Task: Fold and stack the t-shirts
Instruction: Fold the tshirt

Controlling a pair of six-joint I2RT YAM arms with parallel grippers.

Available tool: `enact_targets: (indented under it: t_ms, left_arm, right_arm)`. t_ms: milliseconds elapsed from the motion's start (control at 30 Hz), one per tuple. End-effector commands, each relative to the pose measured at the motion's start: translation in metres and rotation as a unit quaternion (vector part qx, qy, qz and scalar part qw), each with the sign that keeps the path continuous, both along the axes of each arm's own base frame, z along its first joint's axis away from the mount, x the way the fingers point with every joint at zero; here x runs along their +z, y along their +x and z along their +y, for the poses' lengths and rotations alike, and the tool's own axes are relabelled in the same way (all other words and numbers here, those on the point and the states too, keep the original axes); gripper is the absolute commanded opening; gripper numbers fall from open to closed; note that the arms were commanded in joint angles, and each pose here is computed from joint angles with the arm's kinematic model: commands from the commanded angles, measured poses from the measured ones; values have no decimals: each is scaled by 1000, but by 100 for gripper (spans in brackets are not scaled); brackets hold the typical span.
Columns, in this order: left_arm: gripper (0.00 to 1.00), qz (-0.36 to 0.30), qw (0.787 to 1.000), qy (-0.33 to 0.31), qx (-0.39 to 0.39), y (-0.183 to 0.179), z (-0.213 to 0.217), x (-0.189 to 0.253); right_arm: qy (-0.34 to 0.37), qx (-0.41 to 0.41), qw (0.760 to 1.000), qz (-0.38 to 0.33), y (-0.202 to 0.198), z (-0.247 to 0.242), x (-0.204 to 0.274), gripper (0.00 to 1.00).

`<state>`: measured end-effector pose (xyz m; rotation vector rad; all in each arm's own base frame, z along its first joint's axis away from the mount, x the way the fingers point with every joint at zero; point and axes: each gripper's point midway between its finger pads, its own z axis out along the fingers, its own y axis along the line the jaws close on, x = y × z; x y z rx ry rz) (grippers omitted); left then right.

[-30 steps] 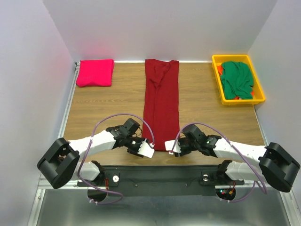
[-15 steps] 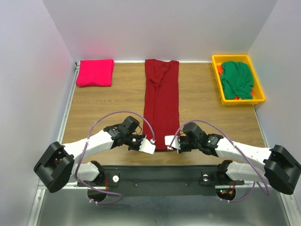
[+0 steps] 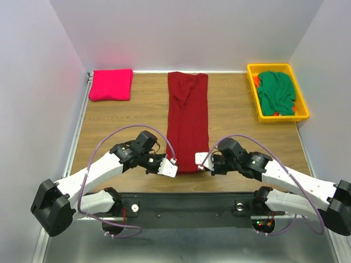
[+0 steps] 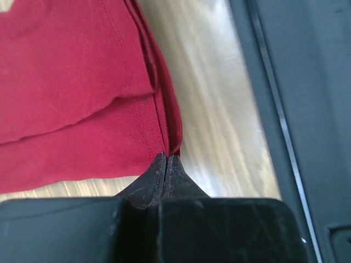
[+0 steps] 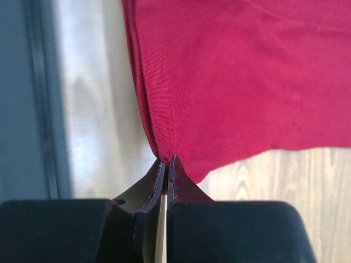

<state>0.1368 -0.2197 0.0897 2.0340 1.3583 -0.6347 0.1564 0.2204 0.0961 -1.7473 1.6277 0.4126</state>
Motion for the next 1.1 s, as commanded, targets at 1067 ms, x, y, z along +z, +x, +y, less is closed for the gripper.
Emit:
enact_targets:
  t_ms: [1067]
  left_arm:
    - [0, -60, 993, -42, 95, 207, -30, 51]
  right_arm:
    - [7, 21, 997, -78, 223, -8, 36, 1]
